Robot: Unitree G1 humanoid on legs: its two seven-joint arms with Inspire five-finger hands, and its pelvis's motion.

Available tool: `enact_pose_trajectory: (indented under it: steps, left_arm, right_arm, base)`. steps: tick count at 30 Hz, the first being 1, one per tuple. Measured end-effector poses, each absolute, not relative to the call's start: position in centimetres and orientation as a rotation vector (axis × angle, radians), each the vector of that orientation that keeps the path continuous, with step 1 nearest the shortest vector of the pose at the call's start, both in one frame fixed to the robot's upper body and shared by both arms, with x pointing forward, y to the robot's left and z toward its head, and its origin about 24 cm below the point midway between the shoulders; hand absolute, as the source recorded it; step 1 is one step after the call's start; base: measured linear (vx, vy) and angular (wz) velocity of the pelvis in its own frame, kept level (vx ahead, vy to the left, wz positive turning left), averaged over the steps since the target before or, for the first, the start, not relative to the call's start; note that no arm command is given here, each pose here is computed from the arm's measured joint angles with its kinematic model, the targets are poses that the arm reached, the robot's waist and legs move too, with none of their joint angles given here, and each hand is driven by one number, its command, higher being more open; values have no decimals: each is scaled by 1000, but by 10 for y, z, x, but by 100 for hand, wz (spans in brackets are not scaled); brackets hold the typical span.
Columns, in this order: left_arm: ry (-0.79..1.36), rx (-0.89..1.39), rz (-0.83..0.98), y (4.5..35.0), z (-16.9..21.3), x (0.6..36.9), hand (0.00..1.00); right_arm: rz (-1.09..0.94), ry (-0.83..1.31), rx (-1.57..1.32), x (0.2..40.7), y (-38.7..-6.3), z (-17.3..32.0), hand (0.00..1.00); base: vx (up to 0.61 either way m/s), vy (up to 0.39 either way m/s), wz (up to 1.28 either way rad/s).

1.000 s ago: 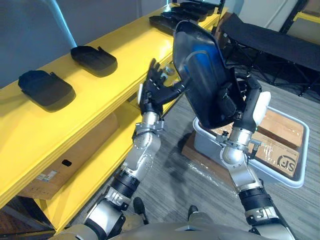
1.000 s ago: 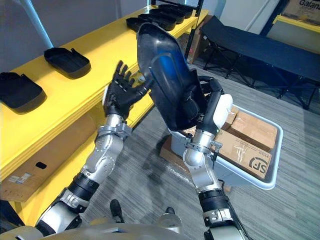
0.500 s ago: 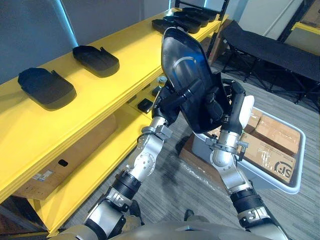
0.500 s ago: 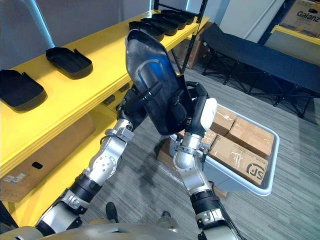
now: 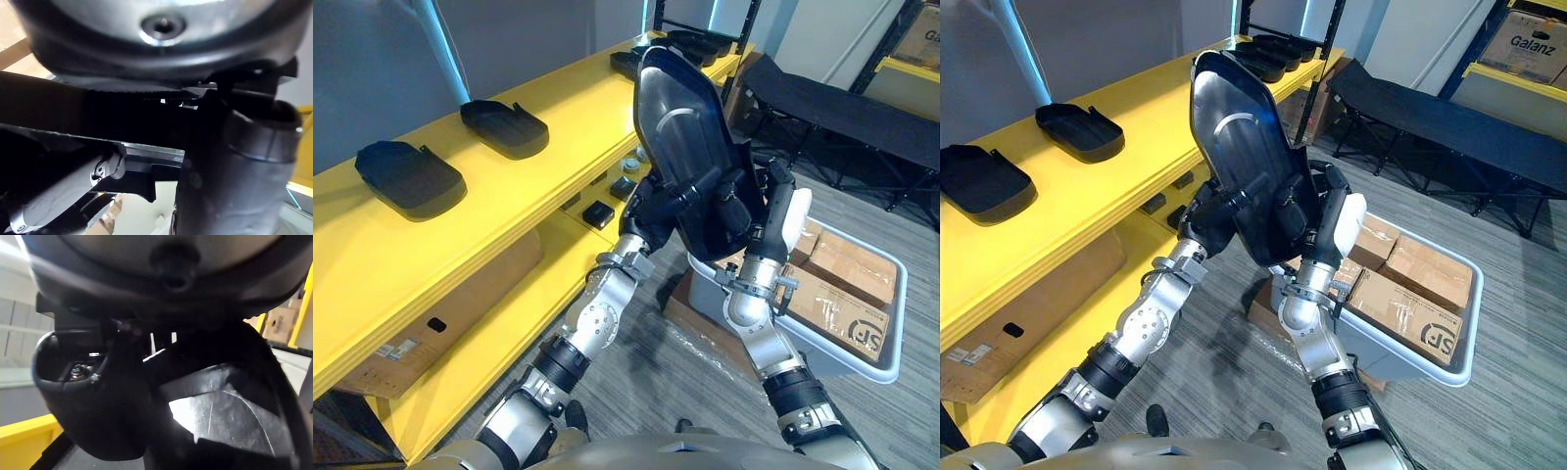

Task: Walk over and take three plastic housings, then place them on the shelf

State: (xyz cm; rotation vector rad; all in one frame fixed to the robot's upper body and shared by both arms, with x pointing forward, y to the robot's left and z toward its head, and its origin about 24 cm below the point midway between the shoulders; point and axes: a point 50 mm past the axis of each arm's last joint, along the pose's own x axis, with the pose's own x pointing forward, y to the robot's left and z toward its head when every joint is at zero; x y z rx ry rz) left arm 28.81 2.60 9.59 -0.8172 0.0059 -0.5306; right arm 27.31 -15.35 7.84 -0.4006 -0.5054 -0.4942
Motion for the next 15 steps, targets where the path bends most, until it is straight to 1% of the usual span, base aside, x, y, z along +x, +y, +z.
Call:
enact_pose_trajectory:
  steps: [1, 2, 10, 15]
  left_arm:
    - [10, -811, -531, 26, 95, 288, 100]
    - [12, -808, -531, 26, 95, 288, 0]
    - [3, -741, -513, 26, 95, 288, 0]
    - [28, -740, -417, 34, 87, 293, 0]
  right_arm:
    - [-491, -509, -399, 274, -153, 79, 0]
    - [-489, -512, -399, 274, -152, 80, 0]
    - [-473, -519, -393, 275, -148, 82, 0]
    - [-440, -559, -369, 273, -141, 84, 0]
  base:
    - [0, 0, 0]
    - [0, 0, 0]
    - [0, 0, 0]
    - [0, 0, 0]
